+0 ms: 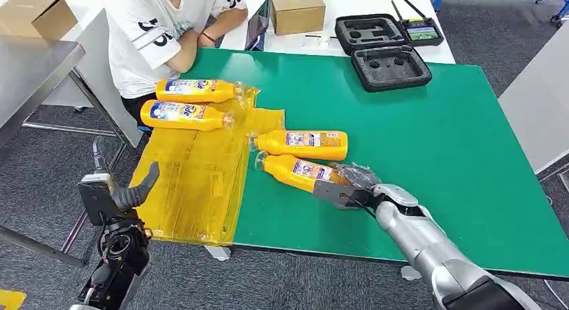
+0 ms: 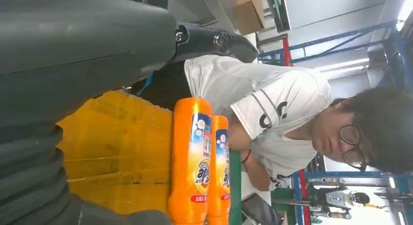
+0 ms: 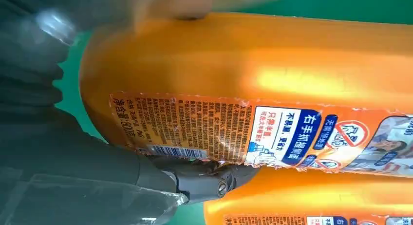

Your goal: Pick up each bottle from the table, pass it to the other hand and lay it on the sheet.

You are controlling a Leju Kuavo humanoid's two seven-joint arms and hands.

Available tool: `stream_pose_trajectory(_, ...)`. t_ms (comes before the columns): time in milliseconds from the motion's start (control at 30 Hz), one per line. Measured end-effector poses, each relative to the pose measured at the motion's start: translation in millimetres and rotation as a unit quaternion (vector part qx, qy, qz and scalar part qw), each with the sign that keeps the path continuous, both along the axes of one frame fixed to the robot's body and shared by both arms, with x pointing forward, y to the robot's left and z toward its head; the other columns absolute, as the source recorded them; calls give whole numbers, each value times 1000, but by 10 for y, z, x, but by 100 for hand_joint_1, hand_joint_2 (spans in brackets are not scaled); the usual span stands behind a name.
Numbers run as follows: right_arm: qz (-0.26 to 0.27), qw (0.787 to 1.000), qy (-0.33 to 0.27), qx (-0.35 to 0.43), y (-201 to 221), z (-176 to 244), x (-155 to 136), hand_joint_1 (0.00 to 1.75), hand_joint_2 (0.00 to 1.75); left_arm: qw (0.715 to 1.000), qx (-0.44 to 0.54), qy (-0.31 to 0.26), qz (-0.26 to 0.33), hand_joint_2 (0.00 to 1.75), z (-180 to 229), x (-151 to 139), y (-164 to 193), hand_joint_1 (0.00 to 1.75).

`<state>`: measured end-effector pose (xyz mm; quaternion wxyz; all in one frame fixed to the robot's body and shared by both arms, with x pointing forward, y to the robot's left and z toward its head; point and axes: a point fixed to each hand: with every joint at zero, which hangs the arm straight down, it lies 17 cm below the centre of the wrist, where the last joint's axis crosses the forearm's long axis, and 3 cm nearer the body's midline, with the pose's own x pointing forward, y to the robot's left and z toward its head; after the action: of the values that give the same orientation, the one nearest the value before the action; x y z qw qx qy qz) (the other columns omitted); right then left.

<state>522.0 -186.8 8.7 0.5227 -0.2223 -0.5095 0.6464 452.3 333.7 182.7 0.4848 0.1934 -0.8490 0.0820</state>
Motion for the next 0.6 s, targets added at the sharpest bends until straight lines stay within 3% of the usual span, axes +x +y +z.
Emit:
stream_pose_trajectory(133,9,1000,0,19,58,28,-15,175,175,1000,1,1,3,175,-6,-6,4,0)
stream_pose_trajectory(233,38,993,-5,111,295,147,-122,175,175,1000,1,3,1,175,-25,-15,-3,0)
stream_pose_trajectory(433,80,944,-30,319,858,556,-460,175,175,1000,-7,-7,1,175,-22,-109,-14,0)
stream_pose_trajectory(600,84,917,-47,387,1024,818,-523,175,175,1000,-12,-13,4,175,-9,-212,6,0)
